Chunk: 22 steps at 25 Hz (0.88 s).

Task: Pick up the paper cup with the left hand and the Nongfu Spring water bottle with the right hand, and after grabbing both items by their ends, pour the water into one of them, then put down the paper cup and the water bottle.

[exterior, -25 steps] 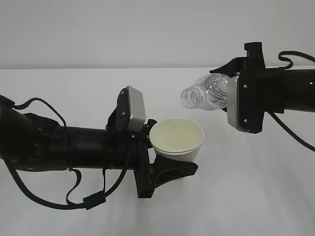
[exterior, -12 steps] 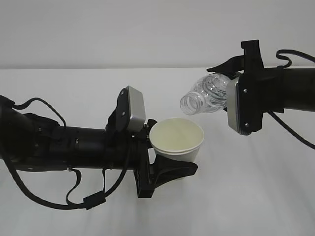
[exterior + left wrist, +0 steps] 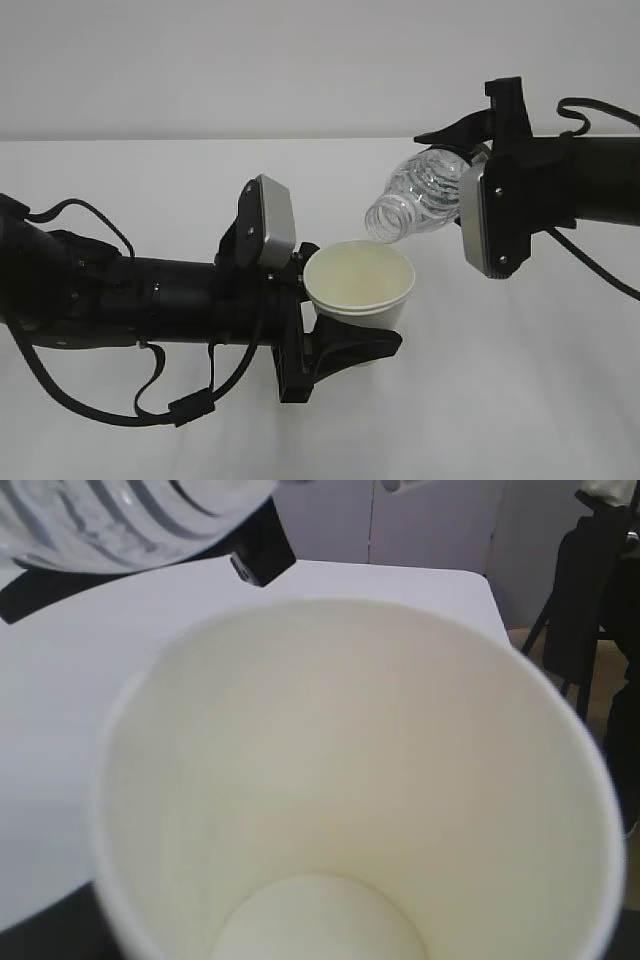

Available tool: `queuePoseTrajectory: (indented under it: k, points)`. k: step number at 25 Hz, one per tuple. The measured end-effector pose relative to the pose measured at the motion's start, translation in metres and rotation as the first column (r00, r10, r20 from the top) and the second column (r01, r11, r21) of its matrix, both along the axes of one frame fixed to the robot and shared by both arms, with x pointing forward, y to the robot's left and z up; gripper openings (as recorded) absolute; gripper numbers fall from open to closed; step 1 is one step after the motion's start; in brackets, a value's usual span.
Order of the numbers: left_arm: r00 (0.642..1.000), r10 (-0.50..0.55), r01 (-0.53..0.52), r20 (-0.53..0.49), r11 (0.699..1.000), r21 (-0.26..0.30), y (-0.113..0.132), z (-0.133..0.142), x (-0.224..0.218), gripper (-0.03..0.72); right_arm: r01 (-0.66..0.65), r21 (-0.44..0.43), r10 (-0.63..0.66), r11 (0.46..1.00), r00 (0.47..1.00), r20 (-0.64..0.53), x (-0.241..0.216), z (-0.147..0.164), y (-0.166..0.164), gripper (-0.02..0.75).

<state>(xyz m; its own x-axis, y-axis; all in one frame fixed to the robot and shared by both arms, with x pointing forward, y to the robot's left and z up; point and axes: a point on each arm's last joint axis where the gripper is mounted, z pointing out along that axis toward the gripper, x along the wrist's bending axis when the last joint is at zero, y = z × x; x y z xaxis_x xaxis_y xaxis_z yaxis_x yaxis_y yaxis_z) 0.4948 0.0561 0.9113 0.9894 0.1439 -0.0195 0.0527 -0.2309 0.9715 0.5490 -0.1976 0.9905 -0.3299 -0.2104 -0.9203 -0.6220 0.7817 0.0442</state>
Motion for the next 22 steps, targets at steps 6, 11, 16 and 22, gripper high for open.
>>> queuePoseTrajectory:
  k: [6,11,16,22]
  points:
    - [1.000,0.000,0.000,0.000,1.000,0.000,0.000,0.000,0.000,0.486,-0.011,-0.009,0.011,1.000,0.999,0.038,0.004,0.007,0.001,0.491]
    - [1.000,0.000,0.000,0.000,1.000,0.000,0.000,0.000,0.000,0.486,-0.014,-0.006,0.015,1.000,0.998,0.058,0.007,0.012,0.002,0.491]
    - [1.000,0.000,0.000,0.000,1.000,0.000,0.000,0.000,0.000,0.486,-0.028,-0.033,0.031,0.999,0.996,0.082,0.007,0.012,0.002,0.491]
    - [1.000,0.000,0.000,0.000,1.000,0.000,0.000,0.000,0.000,0.486,-0.042,-0.048,0.047,0.998,0.994,0.101,0.007,0.013,0.003,0.491]
